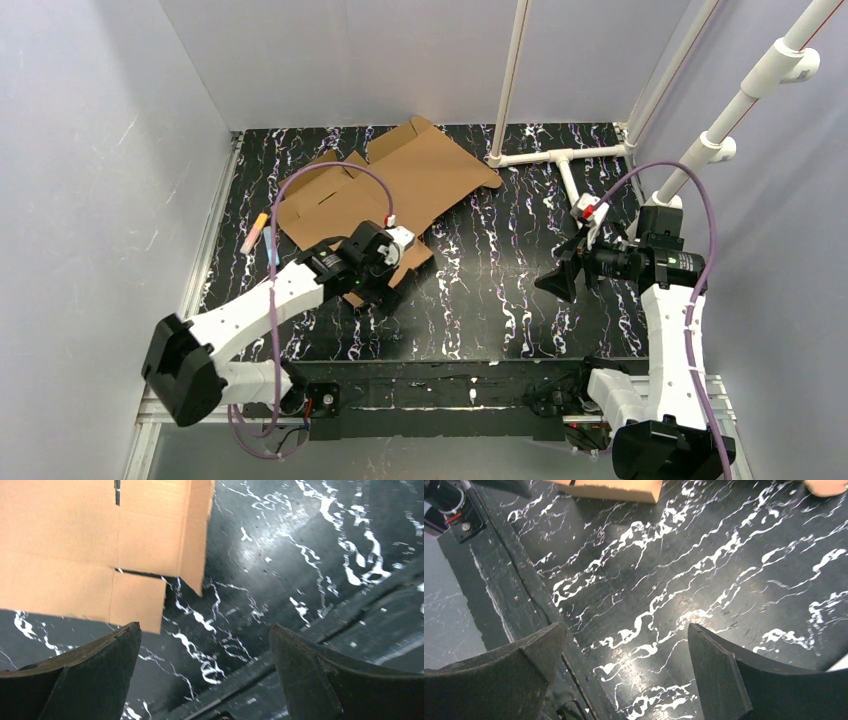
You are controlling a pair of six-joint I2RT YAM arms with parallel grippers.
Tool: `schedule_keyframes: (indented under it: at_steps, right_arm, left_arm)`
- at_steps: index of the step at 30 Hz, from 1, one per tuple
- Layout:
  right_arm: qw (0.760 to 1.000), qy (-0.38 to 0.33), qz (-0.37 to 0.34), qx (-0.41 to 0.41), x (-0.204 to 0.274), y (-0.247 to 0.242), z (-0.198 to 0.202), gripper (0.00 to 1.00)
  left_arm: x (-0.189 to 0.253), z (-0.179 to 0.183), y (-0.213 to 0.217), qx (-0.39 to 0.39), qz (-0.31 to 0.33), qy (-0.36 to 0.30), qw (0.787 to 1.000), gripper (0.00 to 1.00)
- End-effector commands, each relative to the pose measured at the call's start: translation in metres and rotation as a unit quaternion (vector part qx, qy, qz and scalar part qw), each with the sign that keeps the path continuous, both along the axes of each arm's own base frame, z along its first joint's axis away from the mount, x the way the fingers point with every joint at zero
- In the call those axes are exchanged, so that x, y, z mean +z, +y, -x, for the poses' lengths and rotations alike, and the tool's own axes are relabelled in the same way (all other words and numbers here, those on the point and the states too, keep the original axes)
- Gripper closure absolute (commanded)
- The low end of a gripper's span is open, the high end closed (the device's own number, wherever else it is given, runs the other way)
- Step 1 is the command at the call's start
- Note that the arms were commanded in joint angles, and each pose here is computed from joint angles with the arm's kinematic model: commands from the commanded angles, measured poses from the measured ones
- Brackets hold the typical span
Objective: Fold the paper box
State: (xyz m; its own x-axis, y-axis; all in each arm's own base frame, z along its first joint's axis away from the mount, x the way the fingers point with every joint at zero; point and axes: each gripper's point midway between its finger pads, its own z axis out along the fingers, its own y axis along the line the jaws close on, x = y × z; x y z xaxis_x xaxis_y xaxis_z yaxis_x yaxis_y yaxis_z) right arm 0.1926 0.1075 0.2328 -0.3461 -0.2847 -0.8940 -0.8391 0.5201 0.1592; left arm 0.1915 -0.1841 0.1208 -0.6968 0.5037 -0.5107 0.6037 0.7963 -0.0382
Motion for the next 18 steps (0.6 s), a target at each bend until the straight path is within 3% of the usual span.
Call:
schedule_keyframes:
  at_steps: [1,8,18]
  right_arm:
    - [0.999,-0.024,-0.007,0.02,-0.011,0.003,-0.007,0.0]
    - [0.999,-0.009,-0.025,0.025,-0.035,0.006,-0.01,0.0]
    - [0.998,-0.022,-0.041,0.039,-0.035,0.011,-0.007,0.0]
  left_arm:
    - [-0.008,-0.041,-0.018,-0.03,-0.014,-0.074,0.997,0.01]
    - [-0.033,-0.061,-0.04,-0.019,-0.009,-0.062,0.998,0.11]
    - [-0.043,-0.053,-0.048,-0.006,0.031,-0.051,0.998,0.37]
